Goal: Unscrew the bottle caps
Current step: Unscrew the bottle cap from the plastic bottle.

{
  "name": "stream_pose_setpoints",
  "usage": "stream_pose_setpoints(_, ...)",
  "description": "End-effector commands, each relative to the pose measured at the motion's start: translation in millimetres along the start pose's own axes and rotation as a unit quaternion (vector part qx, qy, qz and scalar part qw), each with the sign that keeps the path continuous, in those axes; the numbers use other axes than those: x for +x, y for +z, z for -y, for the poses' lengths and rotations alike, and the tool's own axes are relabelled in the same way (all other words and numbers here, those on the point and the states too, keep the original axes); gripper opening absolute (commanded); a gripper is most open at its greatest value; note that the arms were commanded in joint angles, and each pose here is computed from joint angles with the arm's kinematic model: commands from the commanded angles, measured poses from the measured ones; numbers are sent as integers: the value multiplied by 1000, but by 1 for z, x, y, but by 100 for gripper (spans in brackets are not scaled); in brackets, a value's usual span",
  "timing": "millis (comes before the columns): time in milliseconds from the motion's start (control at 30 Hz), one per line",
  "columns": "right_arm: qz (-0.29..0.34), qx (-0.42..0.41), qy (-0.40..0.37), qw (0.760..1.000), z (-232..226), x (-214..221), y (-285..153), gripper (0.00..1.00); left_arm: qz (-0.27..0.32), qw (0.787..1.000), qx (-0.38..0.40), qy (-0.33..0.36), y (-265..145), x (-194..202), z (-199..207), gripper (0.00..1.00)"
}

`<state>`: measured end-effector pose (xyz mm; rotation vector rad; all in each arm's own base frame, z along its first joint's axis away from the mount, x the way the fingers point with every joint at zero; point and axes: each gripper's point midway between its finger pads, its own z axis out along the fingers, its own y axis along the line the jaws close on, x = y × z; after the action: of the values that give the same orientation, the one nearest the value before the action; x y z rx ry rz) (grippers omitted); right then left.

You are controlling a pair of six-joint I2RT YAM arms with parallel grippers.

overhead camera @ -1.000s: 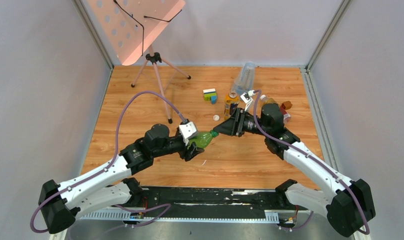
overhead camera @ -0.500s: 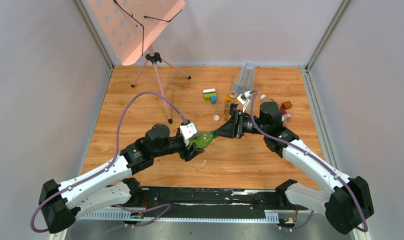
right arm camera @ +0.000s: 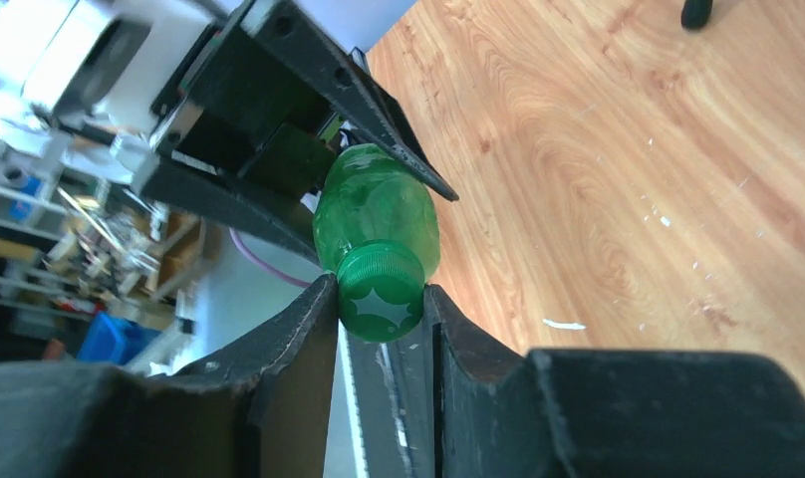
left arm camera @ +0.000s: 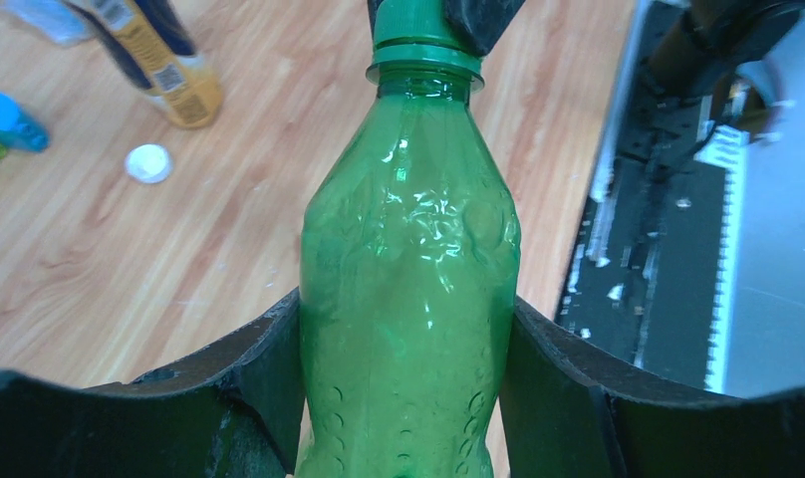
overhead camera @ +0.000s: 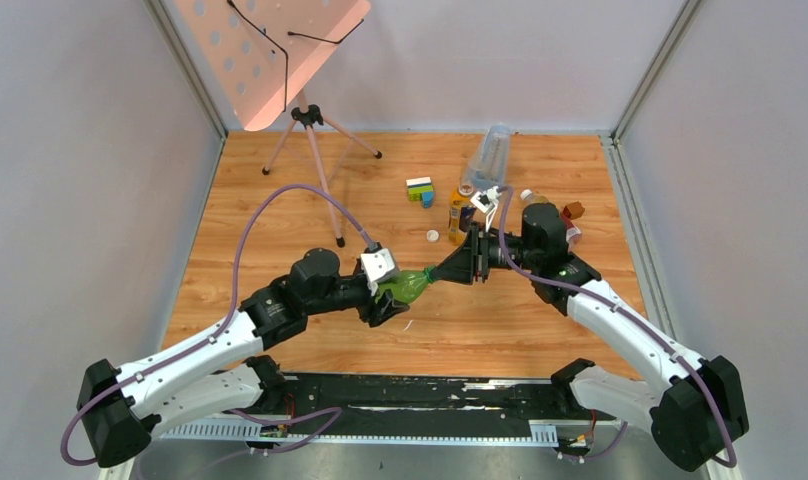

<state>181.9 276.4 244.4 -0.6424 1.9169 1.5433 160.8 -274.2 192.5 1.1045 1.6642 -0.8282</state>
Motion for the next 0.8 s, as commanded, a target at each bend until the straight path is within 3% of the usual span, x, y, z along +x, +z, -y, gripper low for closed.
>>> stream_pose_setpoints(0,-19,-81,-171,982,-37,4,-6,0,58,995,74,-37,-3,-33,14,0)
stream_pose_setpoints(133,-21,-94,-247,964,-40,12,-7,0,53,989,124,-56,-5,-33,23,0)
stream_pose_setpoints(300,-3,-70,-277,958,-35,7,-10,2,55,983,165,-54,-8,-37,36,0)
stream_pose_setpoints(433,29,2,-223,974,-26,-10,-13,37,59,987,141,-47,-9,-36,29,0)
stream_pose_setpoints(467,38,15,-209,977,-25,-14,-14,51,56,990,123,-44,-8,-32,23,0)
stream_pose_setpoints(533,56,35,-182,981,-25,-19,-18,65,47,995,85,-36,-8,-25,11,0)
stream_pose_setpoints(600,79,61,-147,984,-21,-26,-22,71,36,998,48,-32,-8,-16,0,0)
stream_pose_setpoints(767,108,79,-46,990,-22,-32,-25,73,-8,999,-48,-3,-8,9,-23,0)
